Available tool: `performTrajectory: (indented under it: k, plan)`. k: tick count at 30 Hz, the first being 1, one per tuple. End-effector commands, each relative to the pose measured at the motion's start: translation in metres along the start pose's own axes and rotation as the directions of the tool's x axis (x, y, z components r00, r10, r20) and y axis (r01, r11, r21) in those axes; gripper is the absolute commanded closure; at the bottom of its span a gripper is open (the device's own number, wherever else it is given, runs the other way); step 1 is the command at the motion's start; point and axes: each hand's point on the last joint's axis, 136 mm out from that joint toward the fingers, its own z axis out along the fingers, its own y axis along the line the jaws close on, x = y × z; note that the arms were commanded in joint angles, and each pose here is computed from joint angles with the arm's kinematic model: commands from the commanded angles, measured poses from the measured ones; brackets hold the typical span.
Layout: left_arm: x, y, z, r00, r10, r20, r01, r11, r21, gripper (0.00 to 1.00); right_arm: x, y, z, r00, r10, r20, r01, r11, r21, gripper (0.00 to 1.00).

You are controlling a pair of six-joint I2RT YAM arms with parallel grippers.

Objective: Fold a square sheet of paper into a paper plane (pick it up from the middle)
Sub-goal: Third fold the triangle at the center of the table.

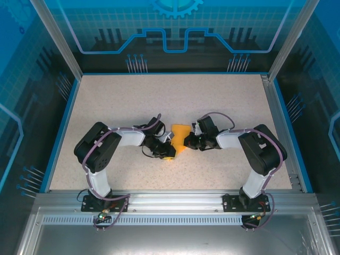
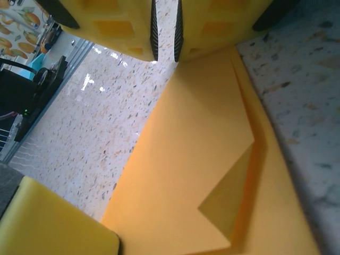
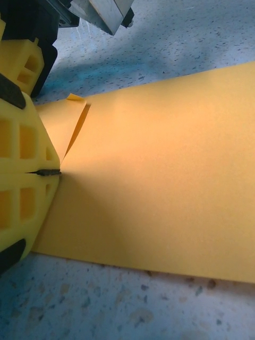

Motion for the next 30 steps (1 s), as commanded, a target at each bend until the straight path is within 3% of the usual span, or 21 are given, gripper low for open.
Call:
performTrajectory:
  k: [1,12,22,30]
  plan:
    - [0.039,0.038,-0.005,0.984,-0.146,-0.100,0.129,0.979,-0.155,0.80,0.025,-0.058,0.003,0.996,0.066,-0.053,-0.053,0.973,0.224,1.00]
    - [0.040,0.027,-0.019,0.989,-0.103,-0.109,0.084,0.983,-0.163,0.77,0.026,-0.060,0.002,0.996,0.072,-0.048,-0.059,0.972,0.226,0.99]
    - [0.000,-0.032,-0.040,0.997,-0.014,0.075,0.013,1.000,0.019,0.76,0.026,-0.058,0.004,0.995,0.090,-0.039,-0.080,0.975,0.206,0.98]
    - [-0.030,-0.035,-0.029,0.992,-0.028,0.127,0.022,0.999,0.044,0.74,0.023,-0.054,0.006,0.995,0.095,-0.029,-0.088,0.978,0.189,0.98]
